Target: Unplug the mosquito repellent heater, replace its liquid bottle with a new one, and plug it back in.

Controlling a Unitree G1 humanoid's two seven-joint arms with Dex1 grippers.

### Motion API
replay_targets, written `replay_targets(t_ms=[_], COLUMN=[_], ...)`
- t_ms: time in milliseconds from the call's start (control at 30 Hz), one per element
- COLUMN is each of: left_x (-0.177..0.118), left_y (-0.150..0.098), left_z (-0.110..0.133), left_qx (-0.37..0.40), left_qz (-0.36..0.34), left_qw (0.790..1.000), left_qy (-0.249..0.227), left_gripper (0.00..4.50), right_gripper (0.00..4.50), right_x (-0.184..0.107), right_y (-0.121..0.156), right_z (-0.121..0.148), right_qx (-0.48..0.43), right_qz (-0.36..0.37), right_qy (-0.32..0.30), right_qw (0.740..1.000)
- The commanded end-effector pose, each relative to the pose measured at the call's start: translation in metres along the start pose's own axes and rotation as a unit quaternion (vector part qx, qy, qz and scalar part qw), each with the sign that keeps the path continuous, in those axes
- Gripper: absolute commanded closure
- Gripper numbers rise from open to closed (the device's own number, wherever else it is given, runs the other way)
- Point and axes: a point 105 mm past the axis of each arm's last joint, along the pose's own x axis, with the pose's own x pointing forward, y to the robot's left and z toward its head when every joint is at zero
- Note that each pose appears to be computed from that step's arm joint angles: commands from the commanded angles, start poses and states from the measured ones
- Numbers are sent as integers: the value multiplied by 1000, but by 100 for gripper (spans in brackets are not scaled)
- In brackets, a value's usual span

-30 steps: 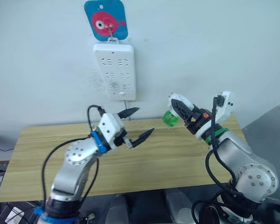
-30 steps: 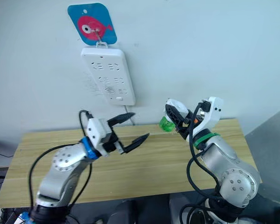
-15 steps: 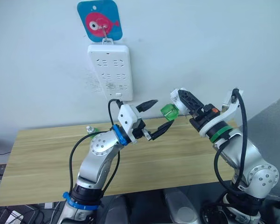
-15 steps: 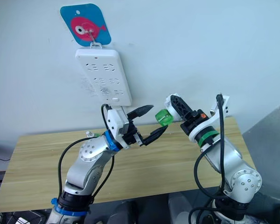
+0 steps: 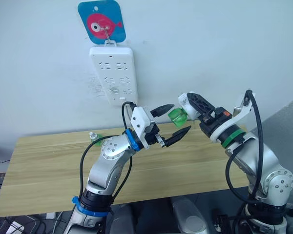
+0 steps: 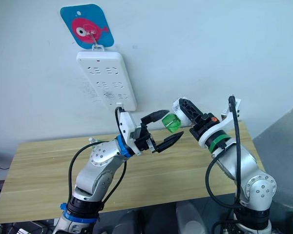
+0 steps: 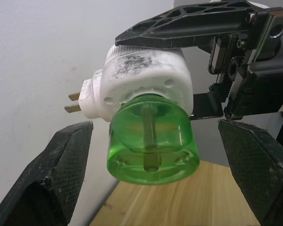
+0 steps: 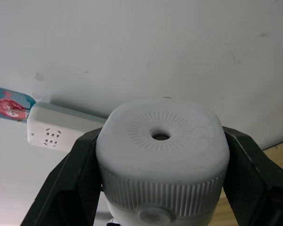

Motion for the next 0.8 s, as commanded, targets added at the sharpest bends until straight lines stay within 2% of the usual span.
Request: replay_targets(t_ms=[33,133,233,267,400,667,800], left_x=[3,5,6,5,2,1,-4], left_y=[-6,-3,-2,-2,-3,-4,-4], left_z=[8,10,10,8,3,9,12], left_qx=[2,6,7,7,2,1,28], left_qz=[-11,-8,-9,-10,-11,-17,-29], left_qw=[1000,1000,1000,1000,1000,1000,999], left_qy=[-16,-20,-20,-16,-6,-14,-15], left_gripper=[40,114,211,225,225,225,225], right_gripper=[146,146,146,146,146,146,10], right_x=[-5,-5,-5,-5,-6,-8,-11], right_y=[15,15,15,15,17,20,19], right_z=[0,0,0,-1,-1,-2,3], right_qx=[3,1,1,0,-1,4,-5], right_qz=[33,35,35,36,41,51,60], right_qy=[-4,-2,-2,-2,-1,2,-2], right_qw=[999,999,999,999,999,999,998])
